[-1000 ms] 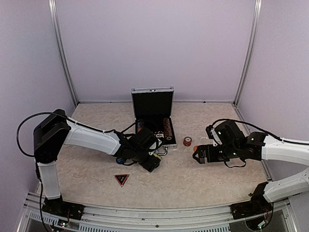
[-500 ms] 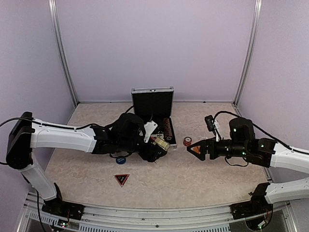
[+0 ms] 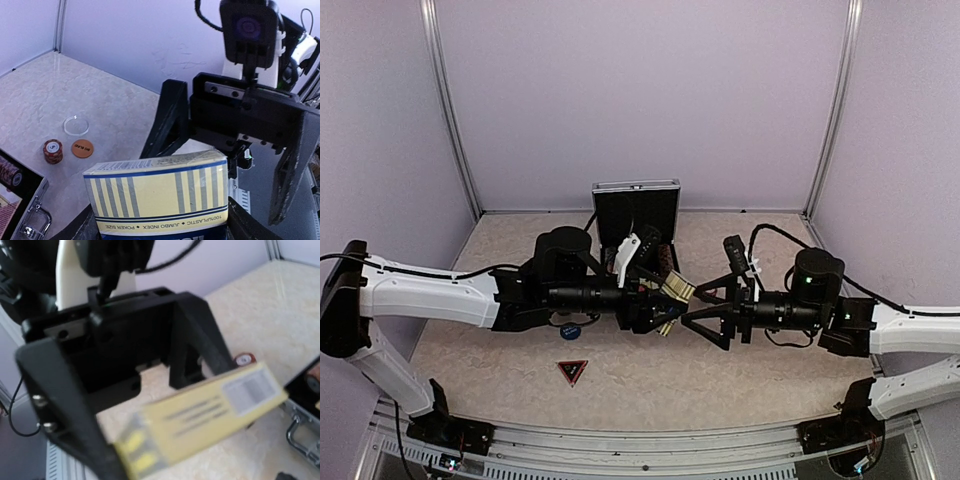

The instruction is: Pack up texas hold em set

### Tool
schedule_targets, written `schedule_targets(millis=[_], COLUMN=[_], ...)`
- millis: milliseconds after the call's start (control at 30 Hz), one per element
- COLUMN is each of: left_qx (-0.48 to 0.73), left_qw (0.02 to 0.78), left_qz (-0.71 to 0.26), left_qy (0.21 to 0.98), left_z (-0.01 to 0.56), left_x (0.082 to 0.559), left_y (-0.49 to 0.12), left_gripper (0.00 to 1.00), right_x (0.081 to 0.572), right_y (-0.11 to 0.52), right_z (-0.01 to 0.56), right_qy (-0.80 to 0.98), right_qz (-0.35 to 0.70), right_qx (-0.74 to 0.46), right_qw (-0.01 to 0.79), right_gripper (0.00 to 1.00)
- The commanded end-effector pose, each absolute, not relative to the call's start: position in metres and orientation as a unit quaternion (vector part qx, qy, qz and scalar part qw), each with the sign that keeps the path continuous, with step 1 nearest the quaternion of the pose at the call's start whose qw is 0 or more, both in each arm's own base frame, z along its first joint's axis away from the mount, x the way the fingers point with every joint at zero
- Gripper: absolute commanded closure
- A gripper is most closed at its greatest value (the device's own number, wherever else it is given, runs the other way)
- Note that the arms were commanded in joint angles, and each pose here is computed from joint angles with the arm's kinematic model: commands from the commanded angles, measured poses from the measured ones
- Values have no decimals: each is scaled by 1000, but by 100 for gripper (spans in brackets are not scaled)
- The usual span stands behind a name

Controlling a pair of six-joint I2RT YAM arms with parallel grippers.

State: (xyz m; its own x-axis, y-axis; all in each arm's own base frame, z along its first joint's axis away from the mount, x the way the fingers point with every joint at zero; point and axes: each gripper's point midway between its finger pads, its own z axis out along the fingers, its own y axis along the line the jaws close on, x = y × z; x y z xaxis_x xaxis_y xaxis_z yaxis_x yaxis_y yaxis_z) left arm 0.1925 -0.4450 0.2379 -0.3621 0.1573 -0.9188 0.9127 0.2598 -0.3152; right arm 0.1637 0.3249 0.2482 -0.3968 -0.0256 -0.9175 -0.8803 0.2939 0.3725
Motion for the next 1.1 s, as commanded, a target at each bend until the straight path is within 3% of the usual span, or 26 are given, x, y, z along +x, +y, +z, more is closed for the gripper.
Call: schedule_targets(millis=[0, 633, 1067], left_qx=[381, 394, 403], left_qw=[441, 441, 443], left_qz=[-542, -582, -576], left_qy=[606, 558, 556], left_z=[295, 318, 317], left_x=[171, 143, 138], left_y=[-441, -432, -435], left_gripper=[28, 28, 27], right_x=[159, 135, 146], right_y=[332, 326, 346], right_z=[261, 322, 320], right_qy=[630, 546, 570], right_qz=[504, 590, 612], right_qx=[-354, -338, -318], right_qw=[474, 489, 447], right_gripper=[0, 0, 0])
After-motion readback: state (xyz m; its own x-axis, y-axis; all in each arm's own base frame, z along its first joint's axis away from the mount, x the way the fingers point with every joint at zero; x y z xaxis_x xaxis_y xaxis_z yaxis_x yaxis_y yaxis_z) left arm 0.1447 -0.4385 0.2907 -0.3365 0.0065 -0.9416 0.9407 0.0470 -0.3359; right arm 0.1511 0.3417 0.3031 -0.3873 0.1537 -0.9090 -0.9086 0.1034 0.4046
